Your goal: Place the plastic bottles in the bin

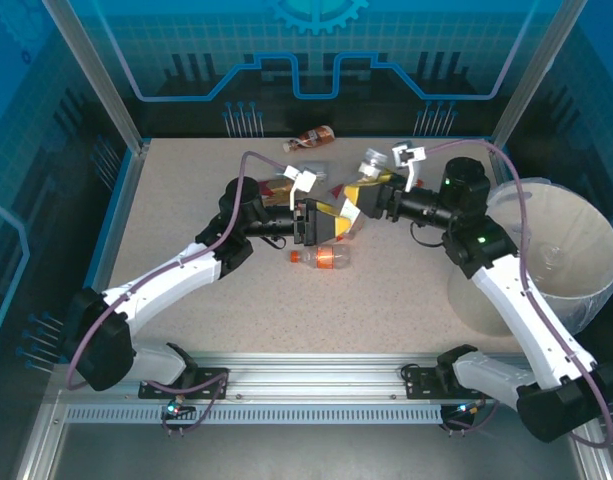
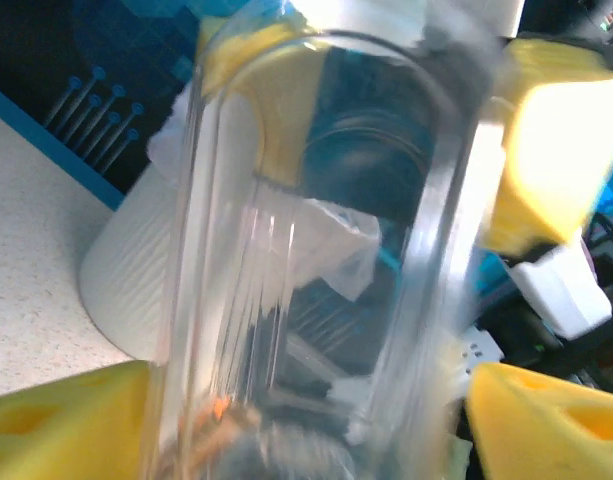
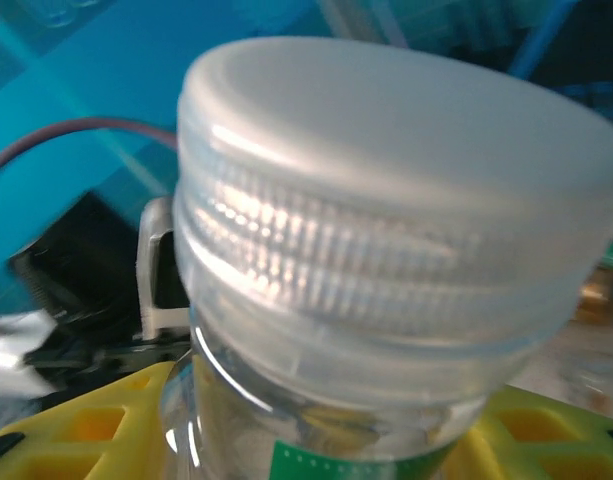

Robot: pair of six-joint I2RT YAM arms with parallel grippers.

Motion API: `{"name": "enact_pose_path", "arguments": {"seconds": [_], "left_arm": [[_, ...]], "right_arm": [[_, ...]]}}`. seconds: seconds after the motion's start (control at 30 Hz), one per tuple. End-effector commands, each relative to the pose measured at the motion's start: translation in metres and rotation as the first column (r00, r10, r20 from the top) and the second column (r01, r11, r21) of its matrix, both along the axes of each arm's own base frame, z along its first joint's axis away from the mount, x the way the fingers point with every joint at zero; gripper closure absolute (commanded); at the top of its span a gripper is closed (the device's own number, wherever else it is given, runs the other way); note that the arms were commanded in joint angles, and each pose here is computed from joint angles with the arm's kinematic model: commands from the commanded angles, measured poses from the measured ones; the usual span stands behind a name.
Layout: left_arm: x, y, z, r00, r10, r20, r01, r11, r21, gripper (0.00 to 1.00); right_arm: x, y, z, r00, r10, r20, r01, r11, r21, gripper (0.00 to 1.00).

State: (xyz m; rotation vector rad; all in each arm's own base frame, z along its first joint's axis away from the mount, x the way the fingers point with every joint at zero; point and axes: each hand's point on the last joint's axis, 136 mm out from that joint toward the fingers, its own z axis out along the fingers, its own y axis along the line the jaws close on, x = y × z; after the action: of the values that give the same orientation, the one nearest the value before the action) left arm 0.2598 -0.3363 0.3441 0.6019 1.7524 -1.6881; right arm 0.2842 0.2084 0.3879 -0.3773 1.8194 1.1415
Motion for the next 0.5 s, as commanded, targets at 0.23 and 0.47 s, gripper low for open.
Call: {"name": "enact_pose_path", "arguments": {"seconds": [0.23, 0.47], "left_arm": [[0.033, 0.026, -0.024, 0.96, 0.278, 0.044, -0.281, 0.945, 0.166, 0.01], [0.061, 0.057, -0.046, 0.864, 0.502, 0.047, -0.497, 0.831, 0.25, 0.01]], "right_arm": [[-0.015, -0.181, 0.019, 0.729, -0.683, 0.054, 0.673, 0.7, -0.239, 0.62], [-0.057, -0.257, 0.046, 0.429, -0.879, 0.209, 0.872, 0.342, -0.351, 0.66]]}}
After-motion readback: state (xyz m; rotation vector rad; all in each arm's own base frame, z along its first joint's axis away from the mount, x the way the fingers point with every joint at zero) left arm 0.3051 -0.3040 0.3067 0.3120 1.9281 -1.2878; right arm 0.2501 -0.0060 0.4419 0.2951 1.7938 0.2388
